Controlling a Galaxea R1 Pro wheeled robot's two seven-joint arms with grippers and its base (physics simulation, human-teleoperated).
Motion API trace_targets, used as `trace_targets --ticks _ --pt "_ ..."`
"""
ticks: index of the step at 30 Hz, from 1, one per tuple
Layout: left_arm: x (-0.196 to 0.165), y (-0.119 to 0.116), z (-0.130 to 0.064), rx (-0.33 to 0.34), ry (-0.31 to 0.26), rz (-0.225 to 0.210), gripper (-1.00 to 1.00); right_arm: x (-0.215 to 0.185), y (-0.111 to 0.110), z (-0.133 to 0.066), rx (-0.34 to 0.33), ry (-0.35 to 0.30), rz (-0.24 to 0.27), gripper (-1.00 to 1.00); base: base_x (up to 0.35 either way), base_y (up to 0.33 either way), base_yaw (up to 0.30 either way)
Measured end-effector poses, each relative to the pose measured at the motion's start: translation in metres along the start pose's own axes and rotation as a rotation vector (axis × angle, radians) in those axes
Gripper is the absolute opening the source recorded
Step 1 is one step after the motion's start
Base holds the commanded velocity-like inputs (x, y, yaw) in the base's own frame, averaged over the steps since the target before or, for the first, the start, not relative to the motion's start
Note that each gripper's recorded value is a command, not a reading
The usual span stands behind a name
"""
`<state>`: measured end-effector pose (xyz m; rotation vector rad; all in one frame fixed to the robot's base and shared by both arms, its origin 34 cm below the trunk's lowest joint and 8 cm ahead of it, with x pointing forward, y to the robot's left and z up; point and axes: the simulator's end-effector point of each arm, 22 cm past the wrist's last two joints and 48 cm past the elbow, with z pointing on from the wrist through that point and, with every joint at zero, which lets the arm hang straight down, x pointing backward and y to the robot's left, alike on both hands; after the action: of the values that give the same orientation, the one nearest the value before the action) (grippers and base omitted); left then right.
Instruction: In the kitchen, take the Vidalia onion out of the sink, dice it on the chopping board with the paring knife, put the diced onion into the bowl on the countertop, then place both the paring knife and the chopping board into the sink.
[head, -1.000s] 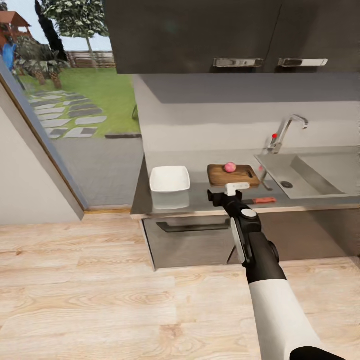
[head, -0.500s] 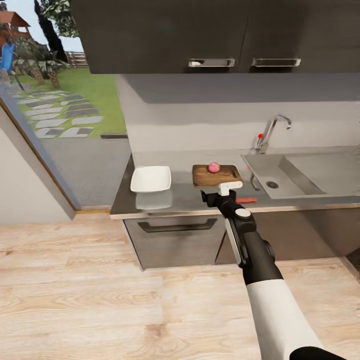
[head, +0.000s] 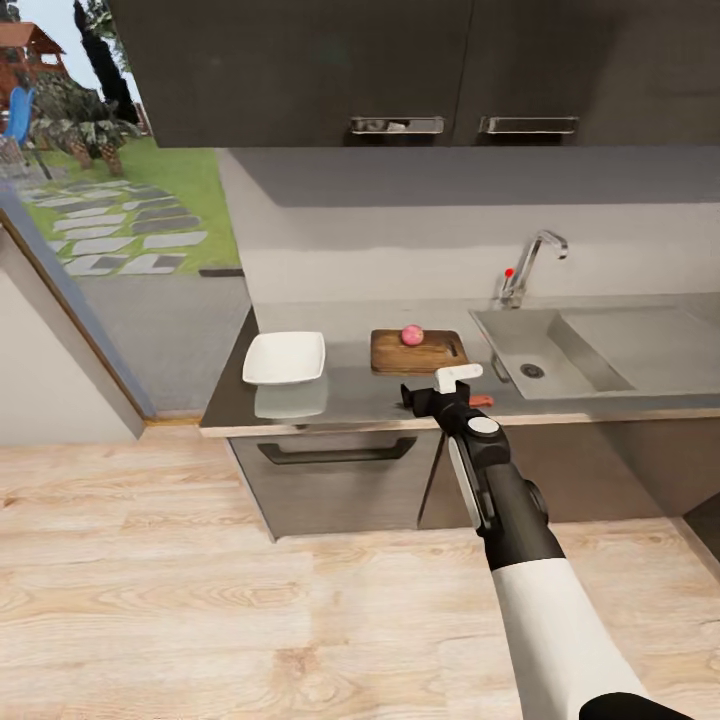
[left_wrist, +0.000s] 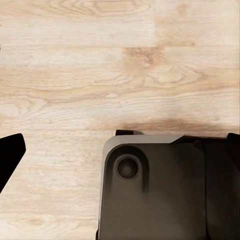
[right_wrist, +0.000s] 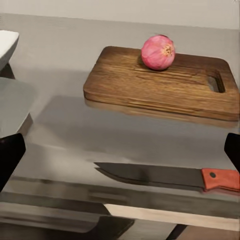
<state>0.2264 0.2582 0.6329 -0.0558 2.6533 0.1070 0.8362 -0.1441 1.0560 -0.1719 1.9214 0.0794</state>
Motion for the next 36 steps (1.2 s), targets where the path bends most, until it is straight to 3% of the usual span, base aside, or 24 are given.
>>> trace_targets --ticks 12,23,24,31,36 --pt "-0.006 0.0 0.001 0.001 -0.02 -0.001 1.0 0.0 0.001 0.0 -0.002 0.0 0.0 1.0 0.0 -0.003 0.196" --pt "-0.052 0.001 -0.006 0.005 -0.236 -0.023 1.0 0.0 0.001 0.0 -0.002 0.0 0.0 1.0 0.0 0.0 0.24" --pt "-0.061 0.011 -0.008 -0.005 -0.279 -0.021 1.0 0.0 0.0 0.0 -0.001 0.0 0.001 1.0 0.0 0.0 0.241" --pt "-0.071 0.017 -0.013 -0.006 -0.34 -0.015 1.0 0.0 0.0 0.0 -0.001 0.0 0.001 1.0 0.0 0.0 0.241" --pt "-0.071 0.018 -0.014 -0.009 -0.34 -0.015 1.0 0.0 0.0 0.0 0.0 0.0 -0.001 1.0 0.0 0.0 0.236"
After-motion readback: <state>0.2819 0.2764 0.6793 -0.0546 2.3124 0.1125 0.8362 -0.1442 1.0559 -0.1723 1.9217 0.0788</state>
